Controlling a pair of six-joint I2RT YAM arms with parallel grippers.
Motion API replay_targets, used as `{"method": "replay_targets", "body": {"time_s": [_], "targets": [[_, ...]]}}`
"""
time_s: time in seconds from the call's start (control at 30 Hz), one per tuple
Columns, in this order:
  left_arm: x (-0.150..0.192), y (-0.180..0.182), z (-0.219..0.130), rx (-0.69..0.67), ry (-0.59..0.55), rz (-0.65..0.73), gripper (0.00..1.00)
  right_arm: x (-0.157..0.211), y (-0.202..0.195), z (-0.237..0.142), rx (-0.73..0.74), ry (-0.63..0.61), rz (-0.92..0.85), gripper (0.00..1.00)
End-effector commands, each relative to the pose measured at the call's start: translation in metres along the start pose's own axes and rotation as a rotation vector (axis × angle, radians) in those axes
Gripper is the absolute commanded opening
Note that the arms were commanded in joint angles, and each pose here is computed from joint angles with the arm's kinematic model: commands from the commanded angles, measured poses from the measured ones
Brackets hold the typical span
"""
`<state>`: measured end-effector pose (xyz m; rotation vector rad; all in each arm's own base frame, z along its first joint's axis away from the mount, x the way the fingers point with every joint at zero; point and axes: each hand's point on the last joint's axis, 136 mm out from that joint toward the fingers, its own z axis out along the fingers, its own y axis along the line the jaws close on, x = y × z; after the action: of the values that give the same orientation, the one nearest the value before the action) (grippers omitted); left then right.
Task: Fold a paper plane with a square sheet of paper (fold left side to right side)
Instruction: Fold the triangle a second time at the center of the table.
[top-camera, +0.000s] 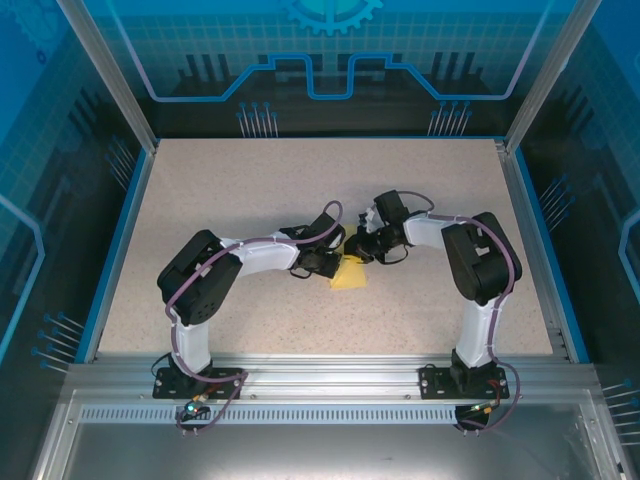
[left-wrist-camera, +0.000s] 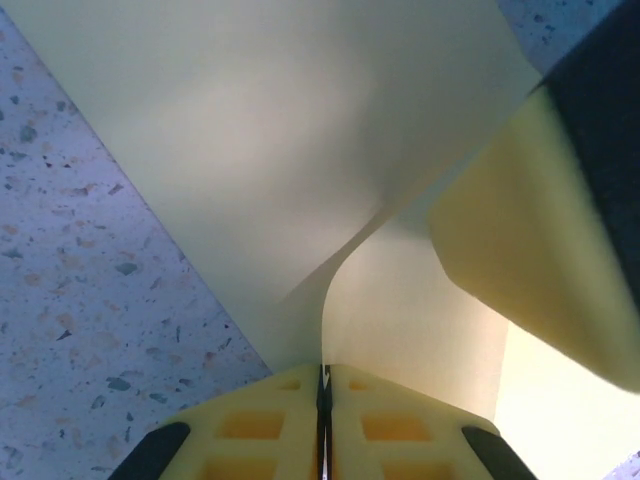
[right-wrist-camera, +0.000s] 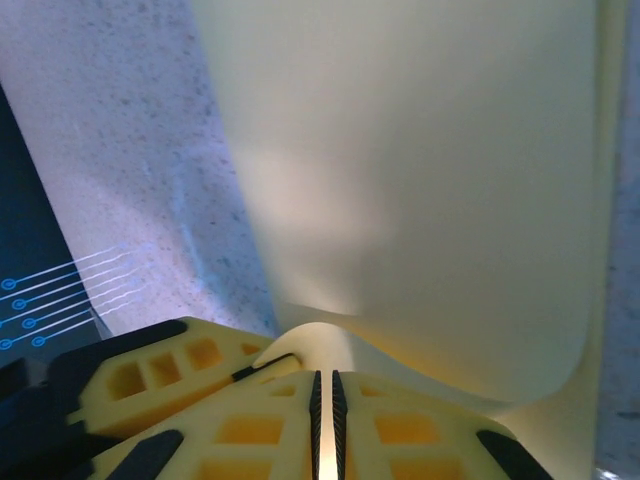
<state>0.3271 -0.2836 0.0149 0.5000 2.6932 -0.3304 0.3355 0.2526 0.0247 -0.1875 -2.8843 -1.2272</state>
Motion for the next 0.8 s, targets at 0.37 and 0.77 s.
{"method": "replay_targets", "body": {"time_s": [0.37, 0.77], "targets": [[0.011, 0.002, 0.014, 0.005, 0.039, 0.012, 0.11, 0.009, -0.027, 0.010, 0.120, 0.036, -0.008, 0.14], [-0.018, -0.002, -0.050, 0.012, -0.077, 0.005, 0.37, 0.019, -0.050, 0.016, 0.165, 0.061, 0.025, 0.14]]}}
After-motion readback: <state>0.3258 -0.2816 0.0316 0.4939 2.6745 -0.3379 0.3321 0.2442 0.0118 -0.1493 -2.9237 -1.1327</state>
